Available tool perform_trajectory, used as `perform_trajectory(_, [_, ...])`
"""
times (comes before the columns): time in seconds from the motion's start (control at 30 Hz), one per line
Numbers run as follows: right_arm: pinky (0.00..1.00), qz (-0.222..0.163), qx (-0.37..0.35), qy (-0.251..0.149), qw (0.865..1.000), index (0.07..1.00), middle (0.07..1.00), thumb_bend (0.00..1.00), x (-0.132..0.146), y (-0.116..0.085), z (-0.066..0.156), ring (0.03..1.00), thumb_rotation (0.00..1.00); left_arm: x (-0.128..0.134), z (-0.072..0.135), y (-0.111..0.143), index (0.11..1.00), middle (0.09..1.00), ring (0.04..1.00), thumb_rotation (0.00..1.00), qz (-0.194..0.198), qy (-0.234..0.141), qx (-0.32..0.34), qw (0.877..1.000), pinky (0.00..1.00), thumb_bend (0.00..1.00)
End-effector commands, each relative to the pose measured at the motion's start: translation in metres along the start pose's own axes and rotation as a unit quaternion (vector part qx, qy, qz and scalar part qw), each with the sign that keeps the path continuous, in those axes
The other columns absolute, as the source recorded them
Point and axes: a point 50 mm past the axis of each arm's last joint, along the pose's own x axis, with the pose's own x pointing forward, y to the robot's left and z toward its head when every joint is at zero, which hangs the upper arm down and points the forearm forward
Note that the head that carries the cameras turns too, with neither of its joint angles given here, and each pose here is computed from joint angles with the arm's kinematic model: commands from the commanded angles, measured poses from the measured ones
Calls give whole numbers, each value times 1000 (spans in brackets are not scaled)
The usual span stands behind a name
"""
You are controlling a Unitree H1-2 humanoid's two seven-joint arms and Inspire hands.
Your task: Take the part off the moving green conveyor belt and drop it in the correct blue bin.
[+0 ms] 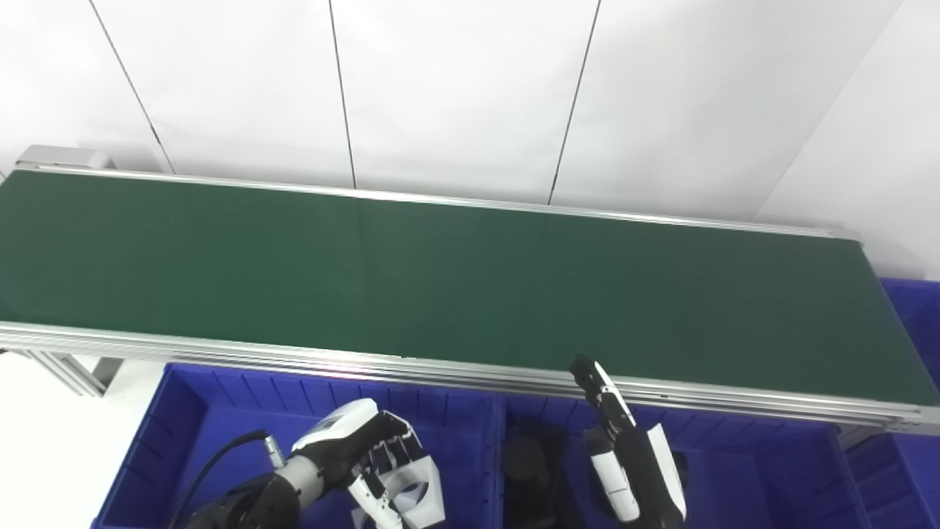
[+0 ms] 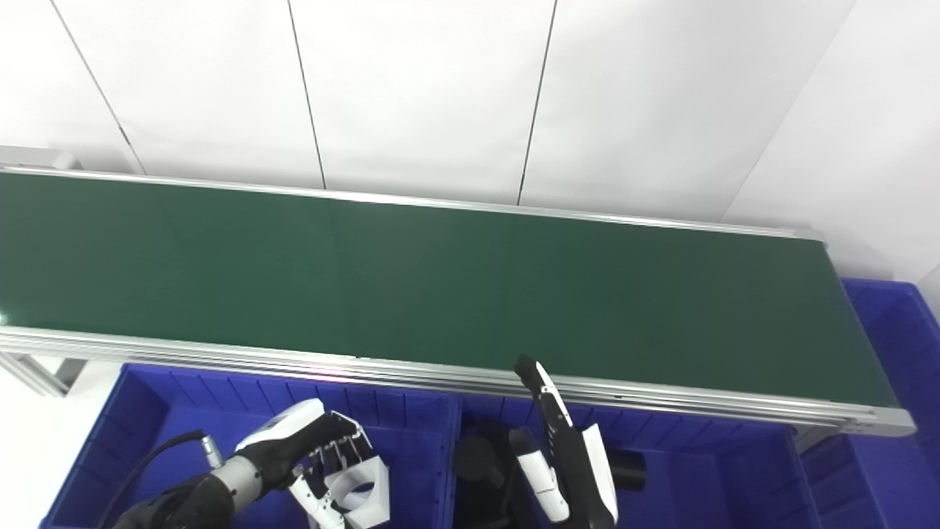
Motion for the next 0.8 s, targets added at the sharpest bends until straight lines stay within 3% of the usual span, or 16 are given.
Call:
perform_trajectory(0.0, [971,-1,8,-18,1000,938,923,698,1,0,12,949,1000,1,11,14,834,647,566,22,12,8,19,1000,514,526])
perform_trajectory(0.07, [977,0,11,-19,1000,939,924,698,1,0,13,953,1000,5,11,11,888,835,786,118,-5,23,29,999,712,561])
perform_trajectory(0.1, [979,-1,12,-20,1000,939,925,698,0,0,14,954,1000,7,10,10,901,878,837,148,-14,31,30,999,765,567])
perform_trajectory(0.13, [977,-2,13,-22,1000,936,923,707,0,1,14,952,999,8,10,9,958,950,896,273,-20,36,31,999,814,613])
perform_trajectory(0.17, [976,-2,14,-23,1000,935,922,710,0,1,14,952,998,8,10,9,978,975,916,316,-22,39,28,999,831,628])
perform_trajectory(0.23, [981,-2,11,-22,1000,934,923,723,0,1,15,952,1000,5,11,11,996,995,983,532,-20,35,18,999,928,780])
perform_trajectory(0.27, [986,-2,11,-22,1000,935,925,729,-1,1,15,953,1000,1,12,12,999,998,993,590,-18,28,7,999,971,825])
perform_trajectory(0.37, [990,-4,12,-21,1000,933,925,730,-3,2,15,951,1000,-12,14,16,1000,1000,1000,682,-8,-12,-43,999,998,915])
perform_trajectory(0.43, [992,-4,11,-20,1000,933,925,728,-4,2,15,951,1000,-22,15,16,1000,1000,1000,669,-2,-45,-91,995,998,918])
perform_trajectory(0.57, [991,-4,6,-19,1000,934,927,720,-6,1,13,955,1000,-48,15,6,1000,1000,1000,710,33,-136,-187,972,957,931])
perform_trajectory(0.67, [994,-3,5,-13,1000,936,925,716,-8,0,10,961,1000,-58,16,-10,1000,1000,1000,710,86,-223,-261,935,975,951])
perform_trajectory(0.77, [983,-5,8,-9,1000,935,922,711,-9,-1,6,957,999,-57,14,-22,1000,1000,1000,711,119,-270,-293,910,989,986])
